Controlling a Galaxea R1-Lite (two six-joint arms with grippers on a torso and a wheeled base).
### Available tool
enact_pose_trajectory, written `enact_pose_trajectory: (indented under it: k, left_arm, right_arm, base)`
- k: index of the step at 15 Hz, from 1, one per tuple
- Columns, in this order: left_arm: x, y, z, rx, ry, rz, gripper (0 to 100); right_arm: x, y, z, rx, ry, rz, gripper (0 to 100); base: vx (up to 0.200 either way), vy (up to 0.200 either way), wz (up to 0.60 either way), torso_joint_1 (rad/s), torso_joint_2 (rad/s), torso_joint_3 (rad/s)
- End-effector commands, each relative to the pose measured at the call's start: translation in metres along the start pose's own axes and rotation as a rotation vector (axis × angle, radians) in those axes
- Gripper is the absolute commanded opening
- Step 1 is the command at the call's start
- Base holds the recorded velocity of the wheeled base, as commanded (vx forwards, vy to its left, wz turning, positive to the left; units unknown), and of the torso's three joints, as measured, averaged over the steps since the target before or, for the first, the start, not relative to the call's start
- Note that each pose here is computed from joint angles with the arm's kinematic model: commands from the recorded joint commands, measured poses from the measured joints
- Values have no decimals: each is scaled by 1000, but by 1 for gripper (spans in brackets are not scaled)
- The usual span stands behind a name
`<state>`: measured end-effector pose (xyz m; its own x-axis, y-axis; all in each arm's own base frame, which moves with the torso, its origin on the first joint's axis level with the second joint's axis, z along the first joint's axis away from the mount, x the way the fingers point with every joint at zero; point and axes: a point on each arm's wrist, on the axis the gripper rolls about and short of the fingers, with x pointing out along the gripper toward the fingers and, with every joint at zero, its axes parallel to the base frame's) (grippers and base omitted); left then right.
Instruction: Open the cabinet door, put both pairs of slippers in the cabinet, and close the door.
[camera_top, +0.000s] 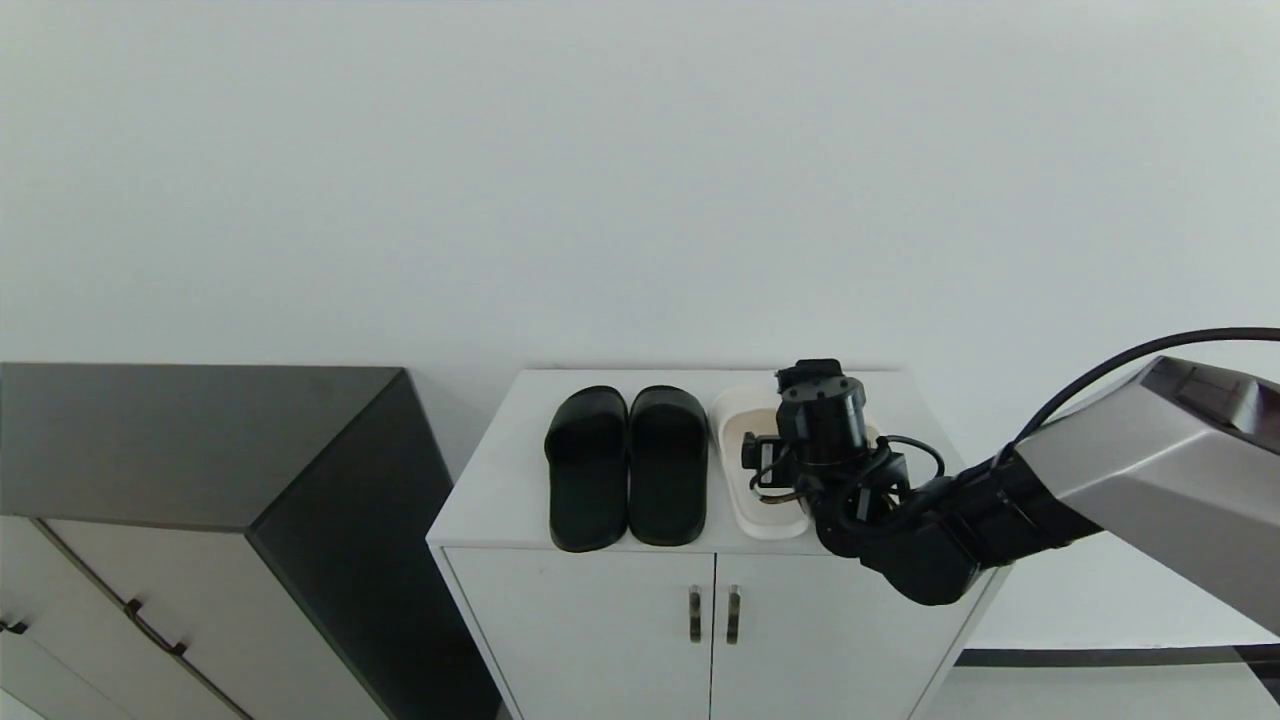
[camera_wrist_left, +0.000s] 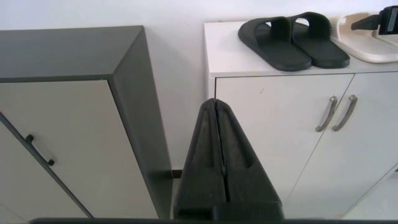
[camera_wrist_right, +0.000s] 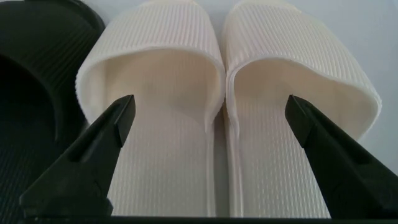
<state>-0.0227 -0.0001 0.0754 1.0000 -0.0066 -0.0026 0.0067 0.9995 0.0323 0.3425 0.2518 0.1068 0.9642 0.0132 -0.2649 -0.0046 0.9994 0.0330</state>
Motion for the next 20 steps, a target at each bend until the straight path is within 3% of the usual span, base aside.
enact_pose_trajectory:
  k: [1, 6, 7, 13, 17, 20]
  left_arm:
    - [0, 0, 0, 0, -1, 0, 0]
    - [0, 0, 0, 0, 1, 0, 0]
    - [0, 0, 0, 0, 1, 0, 0]
    - [0, 0, 0, -2, -1, 0, 0]
    - [0, 0, 0, -8, -1, 0, 0]
    - [0, 0, 0, -6, -1, -1, 0]
  right_arm:
    - [12, 2, -3, 2, -3, -9, 100]
    - [35, 8, -1, 24, -34, -26, 100]
    - [37, 8, -2, 24, -35, -27, 0]
    - [41, 4, 0, 30, -42, -50, 0]
    - [21, -5, 28, 54, -84, -46, 0]
    - [-21, -22, 50, 31, -96, 1, 0]
  base:
    - [0, 0, 0, 0, 0, 0]
    - [0, 0, 0, 0, 0, 0]
    - [0, 0, 0, 0, 0, 0]
    - [0, 0, 0, 0, 0, 0]
    - [0, 0, 0, 0, 0, 0]
    - [0, 0, 0, 0, 0, 0]
